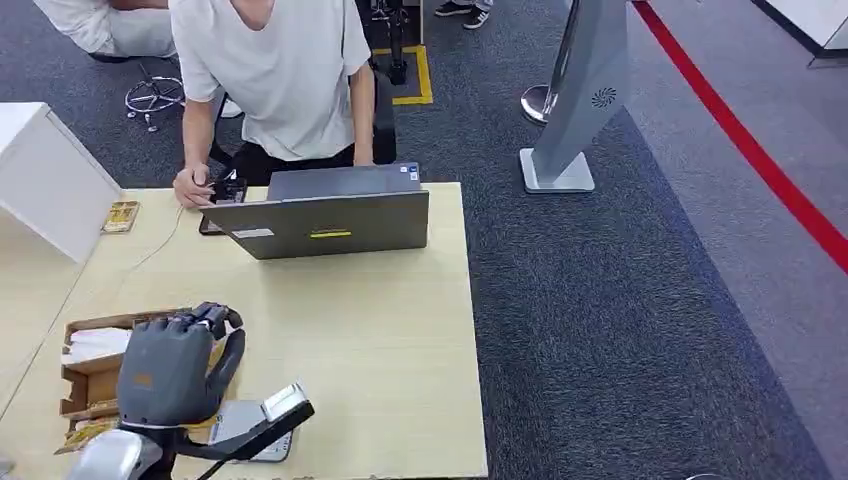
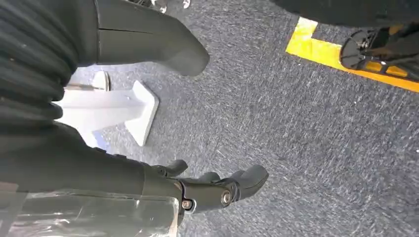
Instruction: Pass the card to the sensor for recognition and then transmit it.
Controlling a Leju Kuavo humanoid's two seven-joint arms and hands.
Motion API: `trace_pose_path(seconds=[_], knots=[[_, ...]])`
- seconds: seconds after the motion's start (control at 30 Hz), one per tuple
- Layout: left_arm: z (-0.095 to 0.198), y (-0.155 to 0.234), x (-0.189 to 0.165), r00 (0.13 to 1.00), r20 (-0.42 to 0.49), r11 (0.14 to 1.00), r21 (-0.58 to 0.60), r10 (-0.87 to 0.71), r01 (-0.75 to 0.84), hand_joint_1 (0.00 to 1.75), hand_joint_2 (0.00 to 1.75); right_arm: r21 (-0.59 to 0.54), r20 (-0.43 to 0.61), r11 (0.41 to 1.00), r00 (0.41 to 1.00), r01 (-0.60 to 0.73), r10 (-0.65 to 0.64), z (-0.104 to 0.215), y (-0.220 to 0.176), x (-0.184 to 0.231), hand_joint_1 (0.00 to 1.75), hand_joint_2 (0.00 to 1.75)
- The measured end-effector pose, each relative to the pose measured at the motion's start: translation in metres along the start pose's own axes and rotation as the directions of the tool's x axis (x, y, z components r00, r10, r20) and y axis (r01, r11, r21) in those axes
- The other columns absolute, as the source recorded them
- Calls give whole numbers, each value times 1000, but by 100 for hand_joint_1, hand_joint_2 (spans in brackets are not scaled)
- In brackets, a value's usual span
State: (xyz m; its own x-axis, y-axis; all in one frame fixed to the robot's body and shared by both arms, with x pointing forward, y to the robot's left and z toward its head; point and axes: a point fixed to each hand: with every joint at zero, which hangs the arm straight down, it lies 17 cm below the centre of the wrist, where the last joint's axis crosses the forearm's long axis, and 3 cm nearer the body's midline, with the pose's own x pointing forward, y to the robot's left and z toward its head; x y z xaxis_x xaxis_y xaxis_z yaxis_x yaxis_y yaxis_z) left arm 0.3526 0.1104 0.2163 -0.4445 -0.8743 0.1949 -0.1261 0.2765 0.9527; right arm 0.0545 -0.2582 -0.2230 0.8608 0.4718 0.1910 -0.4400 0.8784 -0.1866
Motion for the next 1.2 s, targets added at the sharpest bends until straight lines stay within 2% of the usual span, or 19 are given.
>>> trace_pose_path(seconds=[0.27,0.5,0.77,1.07,1.2], knots=[[27,-59,-7,998,-57,988,-150,34,-43,175,175,6,15,999,999,-32,32,0,4,7,0,175],[51,-106,-23,990,-139,957,-290,-10,-31,175,175,9,17,999,999,-42,42,0,6,9,0,175],[74,-145,-32,983,-174,900,-435,-50,-31,175,175,15,16,997,997,-82,82,0,6,12,0,175],[88,-171,-45,972,-226,837,-542,-60,-74,175,175,10,18,993,993,-116,116,-3,-1,14,0,175],[77,-162,-47,974,-219,867,-495,-62,-56,175,175,8,25,995,994,-103,103,-3,-2,15,0,175]])
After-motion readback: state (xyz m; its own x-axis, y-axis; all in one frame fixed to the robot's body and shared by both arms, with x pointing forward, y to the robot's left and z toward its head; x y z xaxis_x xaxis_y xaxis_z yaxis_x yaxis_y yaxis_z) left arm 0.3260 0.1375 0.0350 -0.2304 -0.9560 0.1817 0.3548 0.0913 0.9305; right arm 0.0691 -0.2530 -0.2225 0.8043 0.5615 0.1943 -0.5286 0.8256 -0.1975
